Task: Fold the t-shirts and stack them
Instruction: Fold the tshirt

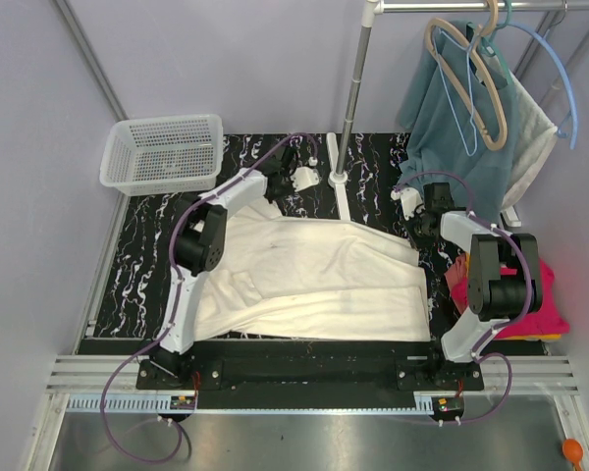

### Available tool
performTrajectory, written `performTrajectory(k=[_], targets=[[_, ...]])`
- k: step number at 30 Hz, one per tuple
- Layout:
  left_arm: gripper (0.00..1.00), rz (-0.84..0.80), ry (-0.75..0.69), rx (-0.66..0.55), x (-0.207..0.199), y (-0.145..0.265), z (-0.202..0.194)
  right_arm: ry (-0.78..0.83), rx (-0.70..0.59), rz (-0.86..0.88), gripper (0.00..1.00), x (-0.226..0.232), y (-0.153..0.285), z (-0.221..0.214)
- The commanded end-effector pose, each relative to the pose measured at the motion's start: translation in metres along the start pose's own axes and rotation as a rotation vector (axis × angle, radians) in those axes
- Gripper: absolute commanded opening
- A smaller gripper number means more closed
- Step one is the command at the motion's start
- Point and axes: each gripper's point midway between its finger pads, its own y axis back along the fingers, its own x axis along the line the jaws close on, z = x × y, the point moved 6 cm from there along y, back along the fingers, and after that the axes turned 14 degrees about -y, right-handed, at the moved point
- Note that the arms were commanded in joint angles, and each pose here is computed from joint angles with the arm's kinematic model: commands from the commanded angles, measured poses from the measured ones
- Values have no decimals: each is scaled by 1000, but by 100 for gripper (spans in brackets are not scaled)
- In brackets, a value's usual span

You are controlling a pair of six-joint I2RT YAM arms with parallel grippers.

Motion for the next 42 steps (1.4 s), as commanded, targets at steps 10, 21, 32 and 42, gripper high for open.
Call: performTrajectory(k=[10, 21, 32, 42], targets=[[0, 222, 34, -52, 38, 99, 7, 8, 47, -17, 0, 1, 7, -13], [53, 160, 21, -29, 38, 84, -27, 19, 48, -30, 0, 0, 12, -17], [89, -131, 153, -147, 36, 66, -78, 24, 81, -40, 0, 0, 1, -31], [89, -172, 95, -168, 50, 33, -80, 56, 90, -94, 0, -5, 7, -39]])
